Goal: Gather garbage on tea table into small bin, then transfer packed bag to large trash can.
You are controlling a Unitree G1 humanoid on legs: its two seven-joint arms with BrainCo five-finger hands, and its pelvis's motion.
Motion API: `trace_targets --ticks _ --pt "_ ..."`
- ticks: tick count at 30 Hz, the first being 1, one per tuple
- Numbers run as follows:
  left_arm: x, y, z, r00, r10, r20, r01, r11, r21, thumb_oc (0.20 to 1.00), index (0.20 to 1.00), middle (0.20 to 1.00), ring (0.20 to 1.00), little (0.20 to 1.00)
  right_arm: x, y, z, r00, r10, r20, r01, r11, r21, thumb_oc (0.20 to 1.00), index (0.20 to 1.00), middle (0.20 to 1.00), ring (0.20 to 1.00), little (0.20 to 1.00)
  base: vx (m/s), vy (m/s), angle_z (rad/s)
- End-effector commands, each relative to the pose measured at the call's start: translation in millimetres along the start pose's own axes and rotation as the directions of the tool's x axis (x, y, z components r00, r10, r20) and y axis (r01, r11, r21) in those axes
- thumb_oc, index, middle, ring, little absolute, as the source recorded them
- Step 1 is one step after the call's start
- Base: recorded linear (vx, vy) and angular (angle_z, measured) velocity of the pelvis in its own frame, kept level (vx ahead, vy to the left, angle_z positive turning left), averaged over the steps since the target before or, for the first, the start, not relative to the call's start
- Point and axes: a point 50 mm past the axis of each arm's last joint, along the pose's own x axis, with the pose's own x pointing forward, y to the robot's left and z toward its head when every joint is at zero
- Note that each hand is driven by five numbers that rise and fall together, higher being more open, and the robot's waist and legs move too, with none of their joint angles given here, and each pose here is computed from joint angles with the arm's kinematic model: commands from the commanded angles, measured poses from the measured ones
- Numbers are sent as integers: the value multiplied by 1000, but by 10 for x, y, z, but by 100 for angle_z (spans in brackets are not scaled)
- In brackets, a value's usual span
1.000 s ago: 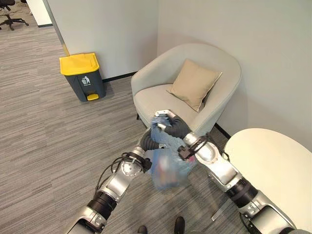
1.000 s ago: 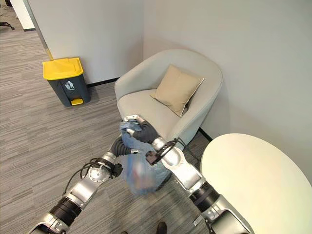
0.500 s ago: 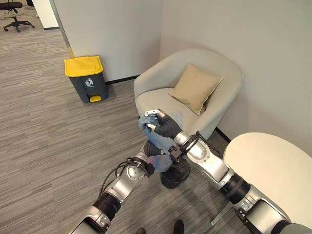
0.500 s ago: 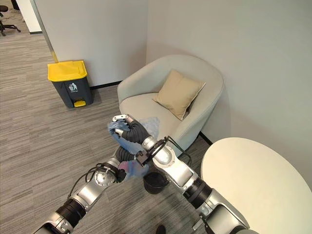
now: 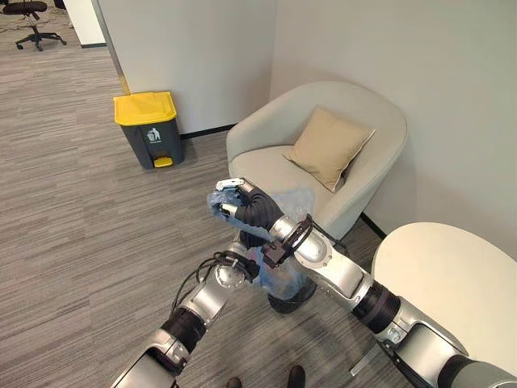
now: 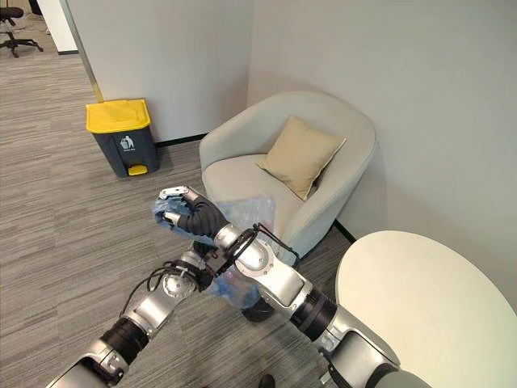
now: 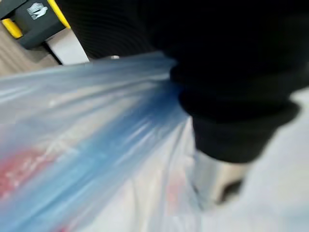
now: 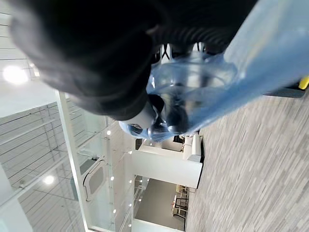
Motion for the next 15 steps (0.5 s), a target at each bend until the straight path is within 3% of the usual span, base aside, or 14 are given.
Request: trace_targets --ticks 1,10,14,15 --pt "196 -63 378 988 -9 156 11 1000 -9 200 200 200 200 200 238 262 627 944 123 305 -143 989 44 200 200 200 200 200 0 0 0" --pt "164 89 417 983 48 176 -28 993 -113 200 200 200 200 200 119 132 490 964 107 245 -105 994 -24 200 200 200 200 200 10 -3 -4" --pt "77 196 330 983 92 157 -67 985 -162 200 200 200 200 200 9 18 395 976 90 196 -62 988 -144 200 200 200 200 200 12 -5 -4" --pt "42 242 301 982 119 150 -90 978 -188 200 200 200 200 200 -29 -31 373 980 86 178 -43 971 -236 200 200 200 200 200 0 0 0"
